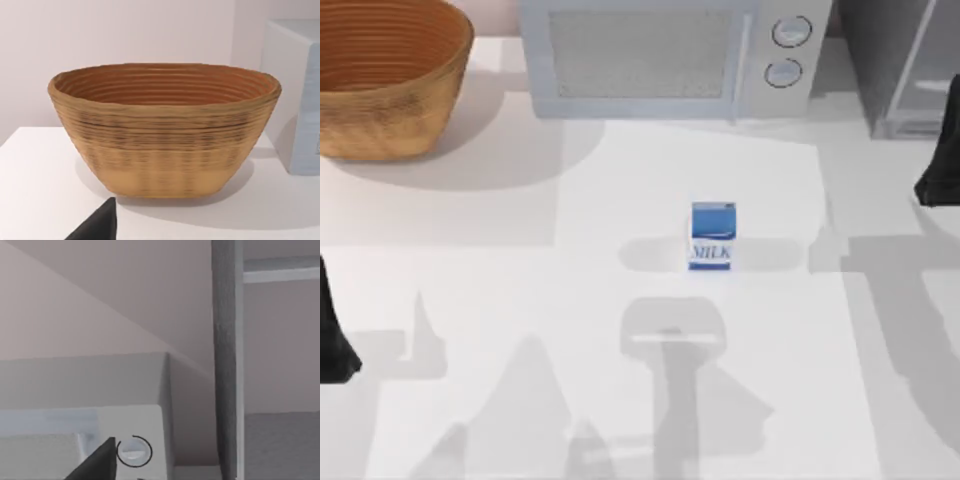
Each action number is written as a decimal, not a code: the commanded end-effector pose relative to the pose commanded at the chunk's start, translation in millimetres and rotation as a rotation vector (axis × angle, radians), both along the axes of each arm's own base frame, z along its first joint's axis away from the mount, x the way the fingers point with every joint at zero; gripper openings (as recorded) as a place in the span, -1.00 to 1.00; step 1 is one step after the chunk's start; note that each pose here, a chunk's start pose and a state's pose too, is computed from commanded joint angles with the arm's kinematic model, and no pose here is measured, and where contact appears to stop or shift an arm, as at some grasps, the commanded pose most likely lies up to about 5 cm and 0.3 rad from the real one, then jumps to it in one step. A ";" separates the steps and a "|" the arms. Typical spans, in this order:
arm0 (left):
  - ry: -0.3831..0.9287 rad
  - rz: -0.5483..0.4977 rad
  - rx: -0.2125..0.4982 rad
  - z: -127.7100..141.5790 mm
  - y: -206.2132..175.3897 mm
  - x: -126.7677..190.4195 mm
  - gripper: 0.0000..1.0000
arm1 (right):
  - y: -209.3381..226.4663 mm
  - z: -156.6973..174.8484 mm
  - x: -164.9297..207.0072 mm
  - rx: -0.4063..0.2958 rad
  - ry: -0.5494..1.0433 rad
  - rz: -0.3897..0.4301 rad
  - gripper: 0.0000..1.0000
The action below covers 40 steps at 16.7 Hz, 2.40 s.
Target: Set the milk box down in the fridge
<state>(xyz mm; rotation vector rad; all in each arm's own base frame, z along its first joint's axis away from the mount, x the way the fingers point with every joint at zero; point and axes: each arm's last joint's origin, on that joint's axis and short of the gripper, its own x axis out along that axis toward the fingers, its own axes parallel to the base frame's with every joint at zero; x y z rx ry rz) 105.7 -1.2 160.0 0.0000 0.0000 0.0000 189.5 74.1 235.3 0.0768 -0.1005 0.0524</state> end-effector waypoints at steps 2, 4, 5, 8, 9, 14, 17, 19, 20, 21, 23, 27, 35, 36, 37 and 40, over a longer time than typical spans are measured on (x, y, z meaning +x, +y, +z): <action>0.000 0.000 0.000 0.0 0.0 0.0 1.00 | 29.2 -5.6 23.8 0.007 0.004 -0.002 1.00; 0.000 0.000 0.000 0.0 0.0 0.0 1.00 | 62.2 -21.9 44.8 0.009 0.015 -0.006 1.00; 0.000 0.000 0.000 0.0 0.0 0.0 1.00 | 79.2 -33.8 53.3 0.008 0.022 -0.008 1.00; 0.000 0.000 0.000 0.0 0.0 0.0 1.00 | 126.8 -79.8 68.9 0.001 0.041 -0.019 1.00; 0.000 0.000 0.000 0.0 0.0 0.0 1.00 | 140.2 -97.6 70.8 -0.004 0.048 -0.023 1.00; 0.000 0.000 0.000 0.0 0.0 0.0 1.00 | 181.7 -186.2 63.3 -0.045 0.081 -0.047 1.00; 0.000 0.000 0.000 0.0 0.0 0.0 1.00 | 189.1 -221.8 54.4 -0.067 0.095 -0.058 1.00; 0.000 0.000 0.000 0.0 0.0 0.0 1.00 | 190.3 -232.2 51.3 -0.075 0.100 -0.062 1.00; 0.000 0.000 0.000 0.0 0.0 0.0 1.00 | 190.4 -233.7 50.9 -0.076 0.101 -0.062 1.00; 0.000 0.000 0.000 0.0 0.0 0.0 1.00 | 190.4 -233.7 50.9 -0.076 0.101 -0.062 1.00; 0.000 0.000 0.000 0.0 0.0 0.0 1.00 | 190.4 -233.7 50.9 -0.076 0.101 -0.062 1.00; 0.000 0.000 0.000 0.0 0.0 0.0 1.00 | 190.2 -233.6 62.7 -0.076 0.101 -0.063 1.00; 0.000 0.000 0.000 0.0 0.0 0.0 1.00 | 189.9 -233.7 100.8 -0.076 0.101 -0.062 1.00; 0.000 0.000 0.000 0.0 0.0 0.0 1.00 | 189.9 -233.7 100.8 -0.076 0.101 -0.062 1.00; 0.000 0.000 0.000 0.0 0.0 0.0 1.00 | 189.9 -233.7 100.8 -0.076 0.101 -0.062 0.85; 0.000 0.000 0.000 0.0 0.0 0.0 1.00 | 189.9 -233.7 100.8 -0.076 0.101 -0.062 0.40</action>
